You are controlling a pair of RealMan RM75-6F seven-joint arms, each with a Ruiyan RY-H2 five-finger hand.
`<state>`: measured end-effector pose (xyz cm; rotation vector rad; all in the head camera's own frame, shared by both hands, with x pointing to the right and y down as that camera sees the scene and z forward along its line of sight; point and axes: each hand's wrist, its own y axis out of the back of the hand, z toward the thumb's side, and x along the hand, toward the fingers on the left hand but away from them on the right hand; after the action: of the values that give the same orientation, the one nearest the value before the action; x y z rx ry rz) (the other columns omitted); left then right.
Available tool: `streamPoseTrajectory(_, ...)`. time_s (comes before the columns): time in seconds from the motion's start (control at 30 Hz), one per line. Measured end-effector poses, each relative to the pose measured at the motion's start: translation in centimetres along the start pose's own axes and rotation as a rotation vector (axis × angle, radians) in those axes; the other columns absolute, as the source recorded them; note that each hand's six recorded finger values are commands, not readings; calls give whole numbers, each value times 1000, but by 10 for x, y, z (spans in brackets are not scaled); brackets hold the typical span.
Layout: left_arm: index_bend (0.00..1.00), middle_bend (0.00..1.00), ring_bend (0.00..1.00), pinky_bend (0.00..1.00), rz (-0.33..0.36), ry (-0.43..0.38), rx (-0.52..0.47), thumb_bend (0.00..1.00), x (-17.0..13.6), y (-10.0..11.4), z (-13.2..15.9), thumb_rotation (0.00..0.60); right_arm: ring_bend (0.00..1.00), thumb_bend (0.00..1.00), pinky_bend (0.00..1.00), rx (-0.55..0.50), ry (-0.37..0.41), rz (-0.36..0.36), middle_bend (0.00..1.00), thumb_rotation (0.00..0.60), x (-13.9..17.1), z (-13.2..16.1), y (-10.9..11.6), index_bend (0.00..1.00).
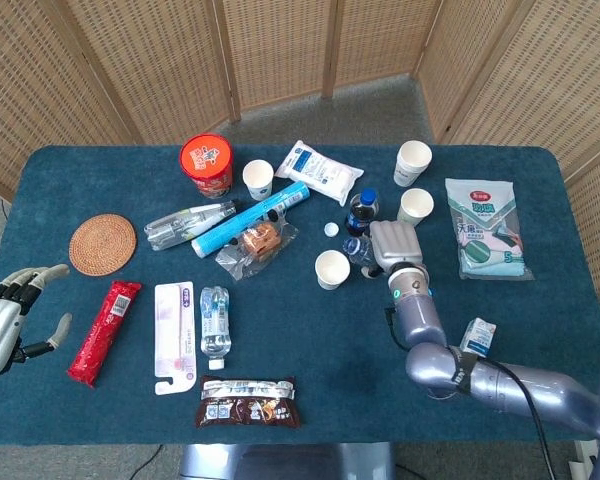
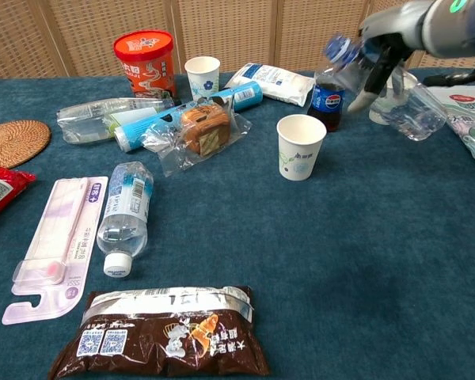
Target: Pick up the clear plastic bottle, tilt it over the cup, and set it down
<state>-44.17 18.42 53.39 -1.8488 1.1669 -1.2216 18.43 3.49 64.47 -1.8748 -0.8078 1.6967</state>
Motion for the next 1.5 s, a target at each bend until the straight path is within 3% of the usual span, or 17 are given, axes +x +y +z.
streamPoseTrajectory(0.33, 143, 263, 216, 177, -11, 22, -10, 494, 1, -1, 0, 317, 613, 267, 591, -485, 47, -25, 649, 600, 12, -45, 24, 644)
streamPoseTrajectory(0.63, 143, 263, 216, 178, -16, 28, -8, 493, 1, -3, 2, 319, 610, 263, 586, -753, 94, -93, 648, 600, 26, -90, 21, 642)
streamPoseTrajectory(0.8, 143, 263, 217, 177, -21, 27, -7, 494, 3, -5, 4, 320, 603, 261, 578, -824, 125, -120, 646, 600, 33, -99, 9, 637)
streamPoseTrajectory(1.03, 143, 263, 216, 178, -25, 30, -6, 493, 3, -6, 3, 318, 597, 260, 559, -898, 177, -112, 645, 600, 37, -91, -18, 635)
streamPoseTrajectory(1.5, 143, 263, 217, 178, -20, 58, 0, 493, -2, -3, -4, 319, 585, 259, 543, -931, 194, -98, 638, 600, 13, -78, -52, 633)
